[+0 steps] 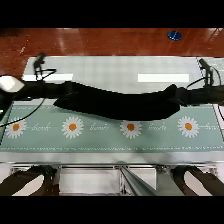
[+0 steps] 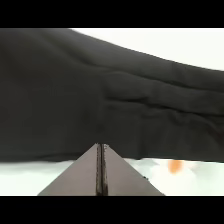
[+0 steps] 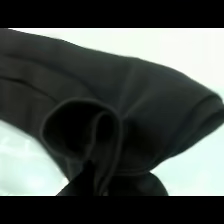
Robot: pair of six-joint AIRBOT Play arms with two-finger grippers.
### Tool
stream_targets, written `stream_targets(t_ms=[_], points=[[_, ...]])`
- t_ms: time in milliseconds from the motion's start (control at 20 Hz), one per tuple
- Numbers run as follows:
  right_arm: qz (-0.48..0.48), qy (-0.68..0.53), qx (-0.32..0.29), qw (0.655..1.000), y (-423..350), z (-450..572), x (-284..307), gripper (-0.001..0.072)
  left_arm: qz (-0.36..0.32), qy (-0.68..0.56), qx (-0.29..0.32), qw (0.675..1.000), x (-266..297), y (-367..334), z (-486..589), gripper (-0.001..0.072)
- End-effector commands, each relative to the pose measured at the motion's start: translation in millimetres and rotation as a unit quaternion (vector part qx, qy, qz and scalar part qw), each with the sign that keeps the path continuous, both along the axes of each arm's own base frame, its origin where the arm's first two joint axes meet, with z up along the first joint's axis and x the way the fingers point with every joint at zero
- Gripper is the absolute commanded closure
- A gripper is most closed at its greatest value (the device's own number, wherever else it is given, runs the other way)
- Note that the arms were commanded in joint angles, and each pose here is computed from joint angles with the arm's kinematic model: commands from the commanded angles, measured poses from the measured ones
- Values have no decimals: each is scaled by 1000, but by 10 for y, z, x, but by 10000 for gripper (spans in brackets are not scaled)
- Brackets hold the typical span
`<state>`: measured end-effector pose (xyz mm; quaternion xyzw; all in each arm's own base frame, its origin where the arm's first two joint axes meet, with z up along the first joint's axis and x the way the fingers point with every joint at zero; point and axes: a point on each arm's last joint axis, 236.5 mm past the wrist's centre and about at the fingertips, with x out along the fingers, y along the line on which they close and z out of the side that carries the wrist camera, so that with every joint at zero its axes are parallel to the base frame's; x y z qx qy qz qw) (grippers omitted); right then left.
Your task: Fold the shirts.
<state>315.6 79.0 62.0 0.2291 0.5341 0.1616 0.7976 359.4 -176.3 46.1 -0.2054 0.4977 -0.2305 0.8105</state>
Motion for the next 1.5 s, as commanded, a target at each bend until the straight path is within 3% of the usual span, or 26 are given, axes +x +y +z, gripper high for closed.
stream_targets(t_ms=[0, 400, 550, 700, 900, 1000, 1150, 1300, 1450], points=[[-15, -45, -5, 999, 107, 428, -494, 682, -100, 22, -15, 995, -154, -963, -116, 690], [-17, -104, 34, 994, 374, 911, -854, 682, -266, 125, -40, 955, -1079, -2908, -723, 690], [-20, -109, 34, 993, 370, 923, -834, 681, -289, 157, -64, 942, -1459, -3283, -817, 690], [-21, -110, 34, 993, 367, 927, -828, 682, -279, 172, -83, 941, -1448, -3351, -802, 690], [-21, -109, 34, 993, 369, 926, -828, 681, -203, 161, -104, 960, -592, -2846, -633, 690], [-11, -105, 45, 993, 428, 921, -815, 682, -165, 148, -112, 969, -117, -2337, -408, 690], [35, -92, 83, 992, 771, 867, -672, 682, -101, 80, -76, 989, 427, -1305, 40, 690], [68, -95, 112, 987, 1219, 813, -307, 682, -17, 14, -35, 999, 490, -206, 513, 690], [105, -87, 130, 982, 1791, 699, 82, 682, 64, -44, 21, 997, 113, 674, 789, 690]])
